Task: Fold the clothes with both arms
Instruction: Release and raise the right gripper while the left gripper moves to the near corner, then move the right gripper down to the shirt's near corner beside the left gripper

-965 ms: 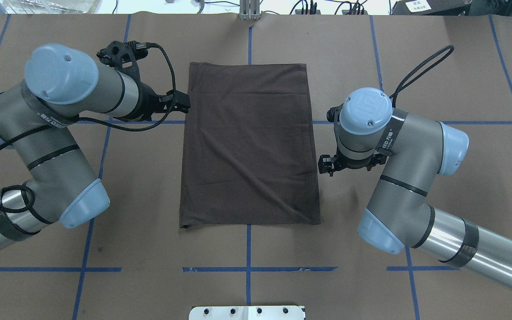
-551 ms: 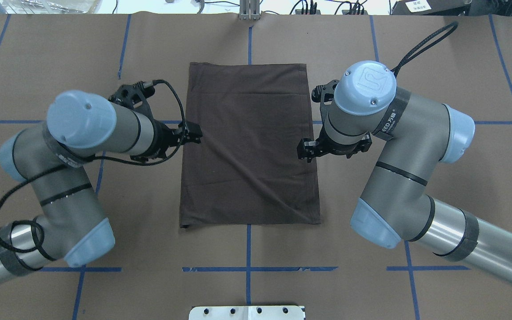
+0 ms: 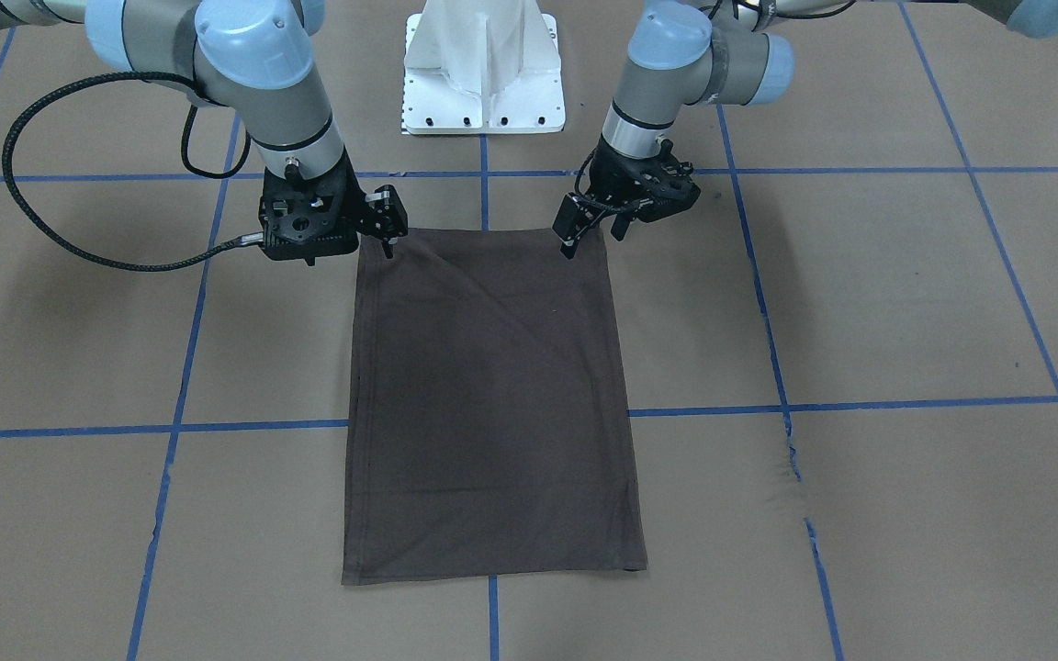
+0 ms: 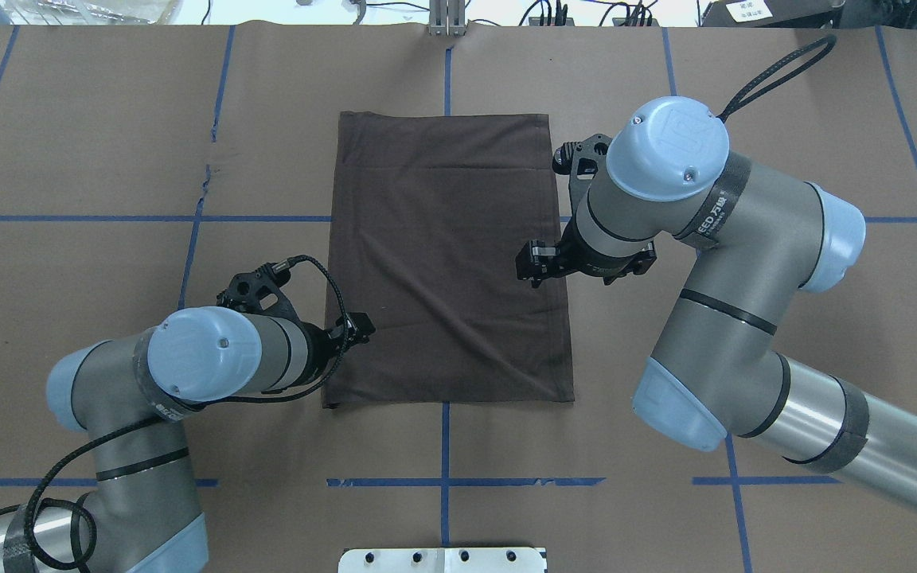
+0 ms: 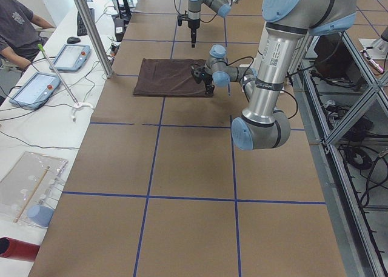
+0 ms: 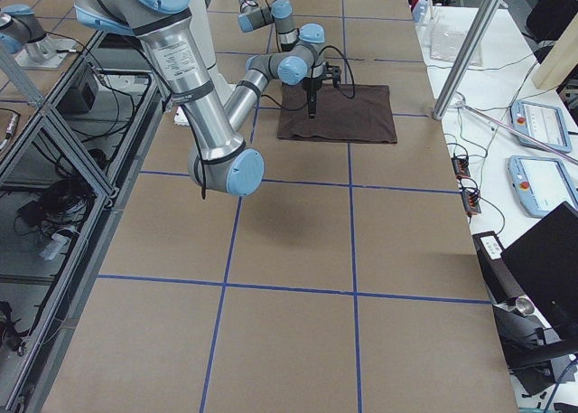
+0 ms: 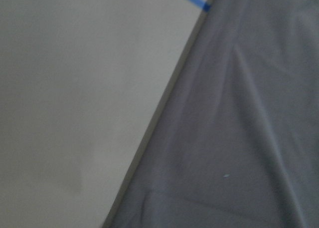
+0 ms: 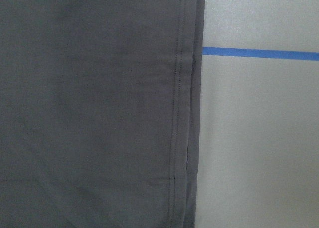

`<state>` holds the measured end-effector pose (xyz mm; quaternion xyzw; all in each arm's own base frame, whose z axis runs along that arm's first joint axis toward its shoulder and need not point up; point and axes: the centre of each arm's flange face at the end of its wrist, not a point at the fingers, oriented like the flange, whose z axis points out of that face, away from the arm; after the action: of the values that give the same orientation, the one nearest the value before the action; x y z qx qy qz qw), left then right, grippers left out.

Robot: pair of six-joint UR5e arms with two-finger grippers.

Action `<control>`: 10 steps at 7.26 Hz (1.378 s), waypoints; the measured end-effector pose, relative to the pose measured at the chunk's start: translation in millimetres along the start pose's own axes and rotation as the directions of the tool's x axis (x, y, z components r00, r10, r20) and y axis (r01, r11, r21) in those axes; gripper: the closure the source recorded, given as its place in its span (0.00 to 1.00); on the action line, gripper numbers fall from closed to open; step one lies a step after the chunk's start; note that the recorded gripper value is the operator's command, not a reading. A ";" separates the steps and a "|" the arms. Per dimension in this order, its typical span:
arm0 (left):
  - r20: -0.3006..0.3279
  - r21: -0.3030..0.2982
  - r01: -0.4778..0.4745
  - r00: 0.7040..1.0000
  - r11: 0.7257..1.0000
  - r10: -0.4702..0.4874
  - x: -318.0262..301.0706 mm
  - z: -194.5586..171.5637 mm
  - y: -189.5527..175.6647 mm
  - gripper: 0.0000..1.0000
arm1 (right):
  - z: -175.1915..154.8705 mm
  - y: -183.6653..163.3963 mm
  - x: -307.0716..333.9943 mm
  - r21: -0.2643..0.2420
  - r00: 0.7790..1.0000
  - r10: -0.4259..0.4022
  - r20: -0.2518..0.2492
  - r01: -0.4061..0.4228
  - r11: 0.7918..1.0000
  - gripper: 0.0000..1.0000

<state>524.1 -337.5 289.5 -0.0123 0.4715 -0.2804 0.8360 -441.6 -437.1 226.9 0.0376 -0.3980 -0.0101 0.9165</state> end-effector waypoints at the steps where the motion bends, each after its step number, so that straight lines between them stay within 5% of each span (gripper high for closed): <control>1: 0.021 0.000 0.011 1.000 1.000 -0.011 -3.8 4.8 9.3 0.06 | -1.0 0.3 -0.6 0.000 1.000 0.002 0.004 -0.002 1.000 0.00; 7: 0.052 -0.003 0.020 0.998 1.000 -0.020 -9.9 16.2 20.7 0.16 | -1.9 1.0 -0.4 0.000 1.000 0.004 0.005 -0.004 1.000 0.00; 8: 0.054 -0.003 0.019 0.998 1.000 -0.019 -10.1 17.2 21.3 0.37 | -1.7 1.0 -0.1 -0.001 1.000 0.004 0.005 -0.004 1.000 0.00; 10: 0.055 -0.004 0.019 0.998 1.000 -0.019 -9.7 17.2 22.1 0.95 | -1.4 1.1 0.3 -0.001 1.000 0.004 0.004 -0.004 1.000 0.00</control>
<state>544.0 -318.4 300.4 -0.0263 0.4490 -0.2870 0.8458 -440.4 -435.9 226.3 0.0363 -0.3999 -0.0084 0.9158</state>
